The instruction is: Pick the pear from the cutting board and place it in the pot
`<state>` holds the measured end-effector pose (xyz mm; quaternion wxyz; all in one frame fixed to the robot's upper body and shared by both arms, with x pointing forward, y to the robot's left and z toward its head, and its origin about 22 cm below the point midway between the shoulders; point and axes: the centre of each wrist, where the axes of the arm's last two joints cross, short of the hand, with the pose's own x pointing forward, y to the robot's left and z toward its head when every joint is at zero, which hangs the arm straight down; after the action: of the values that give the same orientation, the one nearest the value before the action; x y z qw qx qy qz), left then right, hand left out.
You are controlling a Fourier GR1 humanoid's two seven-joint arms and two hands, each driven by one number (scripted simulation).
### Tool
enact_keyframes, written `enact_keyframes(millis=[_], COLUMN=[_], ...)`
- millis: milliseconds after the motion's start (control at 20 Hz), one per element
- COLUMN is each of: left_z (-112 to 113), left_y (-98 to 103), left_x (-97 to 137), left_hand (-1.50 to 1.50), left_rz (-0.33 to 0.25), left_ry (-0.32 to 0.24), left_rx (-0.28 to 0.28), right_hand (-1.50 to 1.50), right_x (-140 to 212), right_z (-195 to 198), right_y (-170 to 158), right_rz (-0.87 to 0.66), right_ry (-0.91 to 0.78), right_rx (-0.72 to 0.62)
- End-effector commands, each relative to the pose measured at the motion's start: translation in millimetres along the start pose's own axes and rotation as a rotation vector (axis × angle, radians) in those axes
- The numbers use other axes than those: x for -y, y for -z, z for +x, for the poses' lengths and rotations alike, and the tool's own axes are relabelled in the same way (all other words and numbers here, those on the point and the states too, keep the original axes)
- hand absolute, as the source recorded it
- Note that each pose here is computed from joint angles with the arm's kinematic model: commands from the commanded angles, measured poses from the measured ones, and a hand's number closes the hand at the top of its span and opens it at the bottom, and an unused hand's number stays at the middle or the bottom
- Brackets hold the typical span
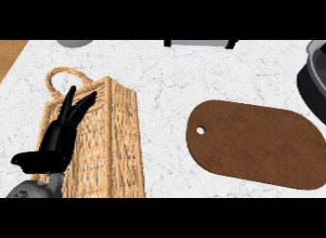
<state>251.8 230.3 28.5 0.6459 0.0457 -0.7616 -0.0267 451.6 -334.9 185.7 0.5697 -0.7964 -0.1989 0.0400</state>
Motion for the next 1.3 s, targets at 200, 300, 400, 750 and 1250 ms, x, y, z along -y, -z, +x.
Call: enact_keyframes(millis=[200,300,400,750,1250], left_z=[-15.2,-9.3,-10.6,-16.6,-14.3], left_y=[-16.5,-10.0,-10.6,-1.1,-8.4], left_x=[13.0,12.1,-0.7,16.7,11.3], left_hand=[0.00,0.00,0.00,0.00,0.00], left_rz=[0.049,0.040,0.041,0.050,0.040], left_ry=[-0.052,-0.066,-0.054,-0.037,-0.057], left_rx=[-0.019,-0.013,-0.036,0.013,-0.022], right_hand=[1.50,1.50,1.50,1.50,-1.50], right_x=[-26.7,-36.1,-68.1,-85.6,-111.5], right_z=[-37.3,-52.7,-62.8,-98.0,-137.3], right_y=[31.0,42.0,22.7,43.8,48.6], right_rz=[0.033,0.059,0.110,0.261,0.424], right_ry=[0.050,0.070,0.049,0.042,0.237], right_rx=[-0.134,-0.149,-0.147,-0.228,-0.305])
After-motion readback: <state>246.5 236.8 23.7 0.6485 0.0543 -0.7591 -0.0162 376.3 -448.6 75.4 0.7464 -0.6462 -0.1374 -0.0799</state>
